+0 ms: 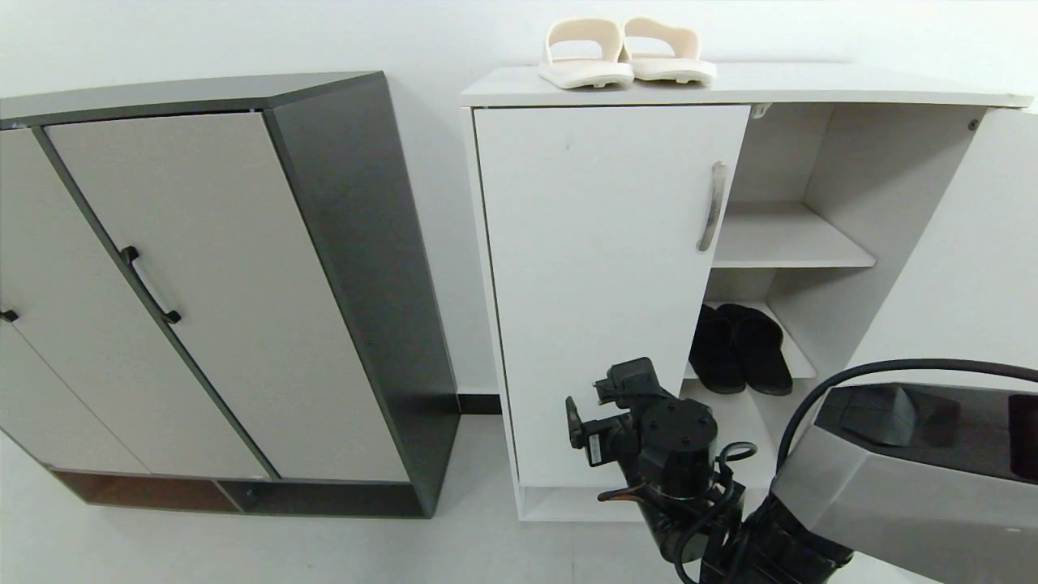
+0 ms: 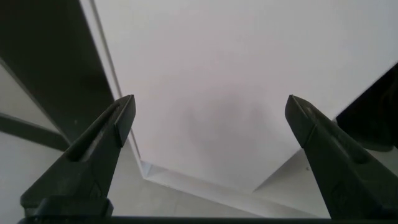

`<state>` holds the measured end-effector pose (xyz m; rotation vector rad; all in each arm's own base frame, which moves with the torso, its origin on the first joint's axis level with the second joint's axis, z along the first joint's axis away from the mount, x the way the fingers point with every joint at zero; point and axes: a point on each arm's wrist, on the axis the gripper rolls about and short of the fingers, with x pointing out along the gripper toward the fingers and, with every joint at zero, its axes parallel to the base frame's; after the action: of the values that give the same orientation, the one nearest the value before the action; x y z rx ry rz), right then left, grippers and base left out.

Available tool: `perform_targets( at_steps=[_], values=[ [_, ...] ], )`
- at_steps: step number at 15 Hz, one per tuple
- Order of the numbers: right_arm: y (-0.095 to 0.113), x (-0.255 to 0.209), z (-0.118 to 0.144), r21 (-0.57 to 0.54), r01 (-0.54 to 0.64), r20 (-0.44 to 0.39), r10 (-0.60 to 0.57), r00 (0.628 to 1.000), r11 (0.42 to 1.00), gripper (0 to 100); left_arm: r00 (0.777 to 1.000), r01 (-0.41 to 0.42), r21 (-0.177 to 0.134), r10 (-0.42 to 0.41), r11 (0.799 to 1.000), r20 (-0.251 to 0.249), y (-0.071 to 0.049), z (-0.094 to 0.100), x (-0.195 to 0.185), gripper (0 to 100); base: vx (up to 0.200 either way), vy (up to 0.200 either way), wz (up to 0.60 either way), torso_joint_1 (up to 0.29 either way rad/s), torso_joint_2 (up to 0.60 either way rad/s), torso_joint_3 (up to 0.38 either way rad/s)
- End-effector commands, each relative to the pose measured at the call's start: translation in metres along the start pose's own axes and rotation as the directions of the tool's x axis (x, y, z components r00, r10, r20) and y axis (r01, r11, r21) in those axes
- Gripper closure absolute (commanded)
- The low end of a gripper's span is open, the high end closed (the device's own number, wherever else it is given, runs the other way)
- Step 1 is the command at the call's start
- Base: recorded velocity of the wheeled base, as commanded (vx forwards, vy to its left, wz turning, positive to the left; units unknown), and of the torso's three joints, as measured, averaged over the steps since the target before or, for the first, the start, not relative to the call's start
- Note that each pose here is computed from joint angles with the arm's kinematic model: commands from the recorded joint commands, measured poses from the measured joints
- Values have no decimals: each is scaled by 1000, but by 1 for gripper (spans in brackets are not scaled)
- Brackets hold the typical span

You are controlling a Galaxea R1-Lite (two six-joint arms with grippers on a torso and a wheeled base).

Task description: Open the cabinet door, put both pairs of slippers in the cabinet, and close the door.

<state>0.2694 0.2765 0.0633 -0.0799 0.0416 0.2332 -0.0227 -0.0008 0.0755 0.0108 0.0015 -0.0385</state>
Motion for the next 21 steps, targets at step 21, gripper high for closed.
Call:
perform_targets(
  at_steps=[21],
  values=[
    [0, -3, 0, -10, -1, -5, 1, 1000, 1000, 0, 1000, 0, -2, 0, 1000, -1, 0, 0, 0, 100, 0, 0, 0, 95, -369, -277]
  ],
)
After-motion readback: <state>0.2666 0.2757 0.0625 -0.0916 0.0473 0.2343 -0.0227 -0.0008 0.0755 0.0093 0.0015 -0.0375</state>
